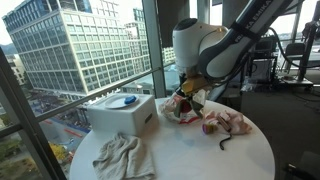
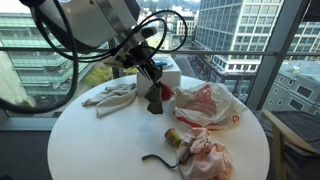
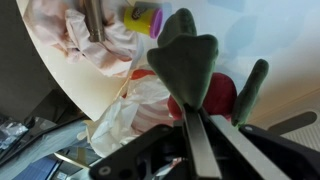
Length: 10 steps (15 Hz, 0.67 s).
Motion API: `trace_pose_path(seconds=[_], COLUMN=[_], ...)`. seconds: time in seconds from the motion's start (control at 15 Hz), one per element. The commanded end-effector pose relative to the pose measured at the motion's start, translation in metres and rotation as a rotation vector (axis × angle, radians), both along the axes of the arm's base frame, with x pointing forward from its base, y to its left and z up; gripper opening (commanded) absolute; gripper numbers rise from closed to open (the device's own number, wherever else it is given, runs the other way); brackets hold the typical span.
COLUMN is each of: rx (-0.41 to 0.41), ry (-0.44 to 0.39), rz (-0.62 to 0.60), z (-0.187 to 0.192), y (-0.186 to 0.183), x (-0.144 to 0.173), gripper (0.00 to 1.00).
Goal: Move four items from the table to the plastic
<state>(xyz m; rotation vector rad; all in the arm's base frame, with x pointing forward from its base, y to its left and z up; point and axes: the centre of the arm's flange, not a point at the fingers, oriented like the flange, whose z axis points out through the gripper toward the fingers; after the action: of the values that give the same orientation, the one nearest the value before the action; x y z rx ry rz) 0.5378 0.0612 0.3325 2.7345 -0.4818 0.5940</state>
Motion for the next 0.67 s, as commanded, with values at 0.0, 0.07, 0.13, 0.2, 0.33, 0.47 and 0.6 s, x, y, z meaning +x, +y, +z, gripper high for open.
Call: trace_pose_path(seconds=[0.0, 0.07, 0.13, 0.2, 0.33, 0.47, 0.6], rx=[-0.107, -0.132, -0.153, -0.17, -0.204, -0.219, -0.228], ry=[-0.103, -0.122, -0.14, -0.149, -0.147, -0.122, -0.087], rz=[-0.012, -0.021, -0.032, -0.046, -0.072, -0.112, -0.142], z=[0.001, 0.001, 0.001, -0.002, -0.017, -0.04, -0.067], y=[0.006, 0.002, -0.002, -0.008, -0.023, -0.043, -0.06], x=[0.062, 0.077, 0.089, 0.101, 0.119, 0.129, 0.131], gripper=[0.05, 0.05, 0.05, 0.05, 0.05, 0.05, 0.05])
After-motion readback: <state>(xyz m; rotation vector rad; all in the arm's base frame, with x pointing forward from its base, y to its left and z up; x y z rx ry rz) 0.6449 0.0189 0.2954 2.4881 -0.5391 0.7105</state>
